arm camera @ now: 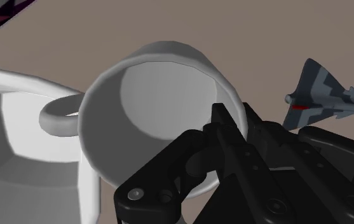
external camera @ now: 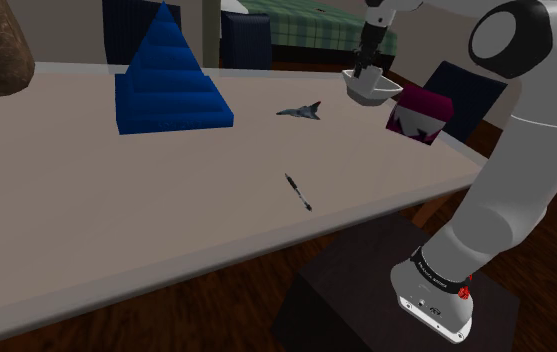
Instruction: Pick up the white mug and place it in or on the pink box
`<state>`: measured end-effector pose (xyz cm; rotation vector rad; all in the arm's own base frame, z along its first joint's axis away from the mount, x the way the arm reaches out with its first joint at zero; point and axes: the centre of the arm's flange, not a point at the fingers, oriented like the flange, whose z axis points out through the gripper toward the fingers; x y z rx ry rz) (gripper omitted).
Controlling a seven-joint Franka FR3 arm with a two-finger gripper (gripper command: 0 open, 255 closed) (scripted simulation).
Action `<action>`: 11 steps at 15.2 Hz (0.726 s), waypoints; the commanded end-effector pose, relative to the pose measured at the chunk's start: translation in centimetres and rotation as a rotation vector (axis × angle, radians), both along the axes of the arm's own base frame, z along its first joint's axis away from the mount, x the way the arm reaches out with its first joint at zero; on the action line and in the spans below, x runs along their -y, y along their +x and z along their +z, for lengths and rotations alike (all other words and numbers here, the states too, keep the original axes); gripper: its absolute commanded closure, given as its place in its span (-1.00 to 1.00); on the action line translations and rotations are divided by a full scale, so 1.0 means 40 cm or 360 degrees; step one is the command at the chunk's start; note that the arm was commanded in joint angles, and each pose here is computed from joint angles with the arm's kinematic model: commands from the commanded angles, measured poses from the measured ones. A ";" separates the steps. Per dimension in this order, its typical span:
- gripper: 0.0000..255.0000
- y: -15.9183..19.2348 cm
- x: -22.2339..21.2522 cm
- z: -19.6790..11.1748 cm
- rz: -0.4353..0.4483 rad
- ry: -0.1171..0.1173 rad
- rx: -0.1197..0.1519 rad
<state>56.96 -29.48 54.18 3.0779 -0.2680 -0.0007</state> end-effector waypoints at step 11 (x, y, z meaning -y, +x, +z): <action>1.00 0.002 0.000 0.161 0.0000 0.0000 0.0000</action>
